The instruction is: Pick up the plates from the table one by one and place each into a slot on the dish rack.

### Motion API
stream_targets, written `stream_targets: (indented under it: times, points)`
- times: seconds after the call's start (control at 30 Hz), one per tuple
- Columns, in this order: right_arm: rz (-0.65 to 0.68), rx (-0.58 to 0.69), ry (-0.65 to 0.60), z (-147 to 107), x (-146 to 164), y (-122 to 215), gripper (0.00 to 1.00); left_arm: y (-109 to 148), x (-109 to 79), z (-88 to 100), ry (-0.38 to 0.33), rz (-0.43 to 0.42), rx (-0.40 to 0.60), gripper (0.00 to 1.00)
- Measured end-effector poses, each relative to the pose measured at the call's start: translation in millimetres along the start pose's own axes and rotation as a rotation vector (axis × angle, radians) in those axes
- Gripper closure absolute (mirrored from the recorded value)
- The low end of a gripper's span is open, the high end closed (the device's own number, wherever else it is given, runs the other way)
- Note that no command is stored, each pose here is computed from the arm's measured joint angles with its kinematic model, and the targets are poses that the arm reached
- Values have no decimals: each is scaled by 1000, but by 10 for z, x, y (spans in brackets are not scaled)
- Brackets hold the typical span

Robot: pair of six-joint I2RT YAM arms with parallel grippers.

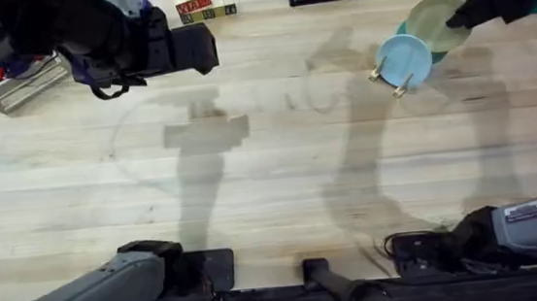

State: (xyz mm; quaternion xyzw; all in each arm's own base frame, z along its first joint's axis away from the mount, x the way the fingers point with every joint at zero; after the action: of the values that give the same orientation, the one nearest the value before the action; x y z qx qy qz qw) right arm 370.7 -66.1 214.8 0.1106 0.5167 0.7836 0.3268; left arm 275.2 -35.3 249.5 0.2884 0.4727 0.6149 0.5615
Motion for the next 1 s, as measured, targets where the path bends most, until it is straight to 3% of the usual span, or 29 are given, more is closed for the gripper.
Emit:
stream_targets:
  times: [1.0]
  points:
    - [43, 25, -6, -43, -18, -226, 969, 0, 0, 0, 0, 0, 0, 7]
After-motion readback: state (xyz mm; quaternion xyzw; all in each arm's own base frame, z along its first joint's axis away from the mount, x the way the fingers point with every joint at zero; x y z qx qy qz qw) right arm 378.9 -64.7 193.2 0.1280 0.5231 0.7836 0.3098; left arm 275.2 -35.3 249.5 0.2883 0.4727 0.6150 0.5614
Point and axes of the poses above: each hand's point on the last joint's axis, 136 mm out from that joint toward the fingers, its own y axis back along the fingers, its own x axis along the line the jaws close on, z = x × y, the point moved 4 cm from there along y, back along the fingers, and after that the axes turned 8 degrees about y, right-handed, at the moved point
